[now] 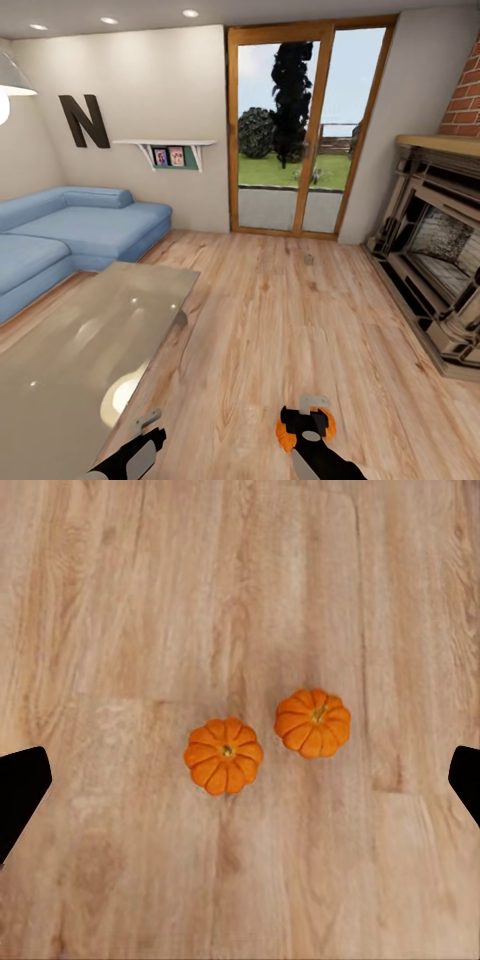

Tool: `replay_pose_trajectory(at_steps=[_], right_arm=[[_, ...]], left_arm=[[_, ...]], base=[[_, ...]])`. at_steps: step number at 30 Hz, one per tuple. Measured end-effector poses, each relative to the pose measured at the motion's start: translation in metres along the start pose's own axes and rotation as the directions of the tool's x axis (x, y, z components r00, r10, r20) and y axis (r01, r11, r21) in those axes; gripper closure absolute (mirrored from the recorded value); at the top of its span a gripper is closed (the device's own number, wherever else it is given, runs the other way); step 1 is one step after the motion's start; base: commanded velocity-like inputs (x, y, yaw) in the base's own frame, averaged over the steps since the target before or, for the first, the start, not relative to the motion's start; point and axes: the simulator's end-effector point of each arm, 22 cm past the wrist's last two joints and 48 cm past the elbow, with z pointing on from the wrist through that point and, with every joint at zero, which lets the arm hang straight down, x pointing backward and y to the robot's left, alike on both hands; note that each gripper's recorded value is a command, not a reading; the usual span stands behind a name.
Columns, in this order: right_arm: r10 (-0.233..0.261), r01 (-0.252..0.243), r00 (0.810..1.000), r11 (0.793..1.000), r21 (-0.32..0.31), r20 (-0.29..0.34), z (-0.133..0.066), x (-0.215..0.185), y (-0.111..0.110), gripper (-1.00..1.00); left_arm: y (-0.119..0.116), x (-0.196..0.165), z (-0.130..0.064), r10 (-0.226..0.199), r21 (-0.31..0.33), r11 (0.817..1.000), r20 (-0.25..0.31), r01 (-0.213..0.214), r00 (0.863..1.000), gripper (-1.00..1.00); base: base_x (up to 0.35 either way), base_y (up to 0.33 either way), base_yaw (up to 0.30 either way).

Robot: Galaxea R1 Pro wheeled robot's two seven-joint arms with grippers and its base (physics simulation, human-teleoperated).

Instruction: Place each of the two pumpkins and all three candles from the living room inside a cabinet in the living room (use any cabinet), then make sure every cabinet is closed, and position the cauldron so it is next to a table in the living room.

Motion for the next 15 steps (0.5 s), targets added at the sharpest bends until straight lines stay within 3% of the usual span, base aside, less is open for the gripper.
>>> replay_pose_trajectory(at_steps=[8,15], right_arm=[[0.0,0.0,1.0,1.0,0.0,0.0,0.0,0.0,-0.0001,-1.0],[0.0,0.0,1.0,1.0,-0.001,0.001,0.0,-0.0003,0.0003,-1.0]], left_arm=[[-0.0001,0.0,0.0,0.001,0.0,1.0,0.0,-0.001,1.0,-1.0],[0.0001,0.0001,0.0001,0.0,0.0,1.0,0.0,0.0,1.0,-1.0]], base=[[0.273,0.148,-0.243],[0.248,0.155,-0.048]])
